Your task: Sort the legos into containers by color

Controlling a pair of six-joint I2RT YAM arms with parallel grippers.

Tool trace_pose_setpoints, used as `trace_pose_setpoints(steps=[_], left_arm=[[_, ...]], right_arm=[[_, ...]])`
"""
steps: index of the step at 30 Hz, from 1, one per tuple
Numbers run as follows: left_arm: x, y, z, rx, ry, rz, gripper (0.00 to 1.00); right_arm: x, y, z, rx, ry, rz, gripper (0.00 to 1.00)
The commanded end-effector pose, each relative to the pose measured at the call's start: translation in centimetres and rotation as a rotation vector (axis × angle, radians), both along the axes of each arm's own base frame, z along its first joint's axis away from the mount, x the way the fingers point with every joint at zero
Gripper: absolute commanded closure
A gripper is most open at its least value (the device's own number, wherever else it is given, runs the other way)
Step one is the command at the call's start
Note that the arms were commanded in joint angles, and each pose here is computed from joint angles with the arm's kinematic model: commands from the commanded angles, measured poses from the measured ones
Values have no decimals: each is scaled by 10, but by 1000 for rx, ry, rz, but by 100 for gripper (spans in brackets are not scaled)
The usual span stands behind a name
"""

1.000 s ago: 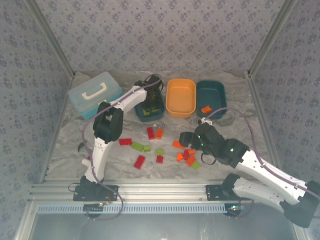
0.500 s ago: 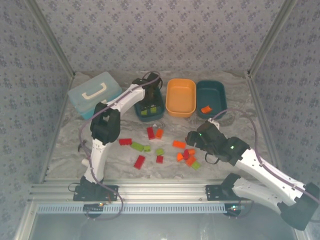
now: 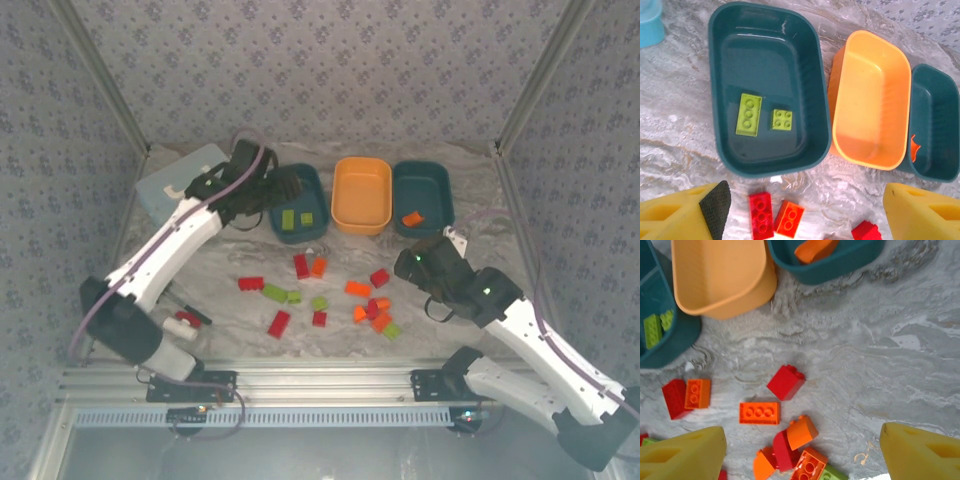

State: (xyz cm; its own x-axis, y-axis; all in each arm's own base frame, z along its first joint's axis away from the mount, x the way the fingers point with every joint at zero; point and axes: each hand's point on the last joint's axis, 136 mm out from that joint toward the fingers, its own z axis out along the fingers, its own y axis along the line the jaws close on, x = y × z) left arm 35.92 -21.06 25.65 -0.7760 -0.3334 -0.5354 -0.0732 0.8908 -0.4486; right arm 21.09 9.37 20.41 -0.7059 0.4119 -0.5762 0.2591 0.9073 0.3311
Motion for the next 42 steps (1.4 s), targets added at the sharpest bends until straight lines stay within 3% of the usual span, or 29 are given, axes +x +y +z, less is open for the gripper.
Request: trace_pose_setpoints(steps=[1,8,15,19,23,31,35,39,42], left_arm=[[-20,1,-12,-33,-29,-44,16],[-65,21,-44,-62,-26,-65,15],[-101,22,-69,-66,-25,-118,15],[-111,23,-71,-96,-28,-115,15],[-117,21,-69,-103,-32,-114,15],[-124,13,-57,-98,-68,-125,15],[-127,12,-53,-81,-79,-122,15],[-131,12,-52,-76,-85,-123,15],[-133,13,-50,-76,-90,-123,15]], right_arm=[[0,-18,21,-29,-40,-64,20],[9,-12,5,-29,30,-43,22],[20,21,-63,86,169,-79,26],[33,41,-103,135,218,-101,30],[50,55,-116,106,248,-106,22],[68,66,-143,144,305,-232,21],[73,65,-157,137,355,-293,28],[72,66,-170,130,401,-337,47],[70,67,-182,136,439,-356,52]])
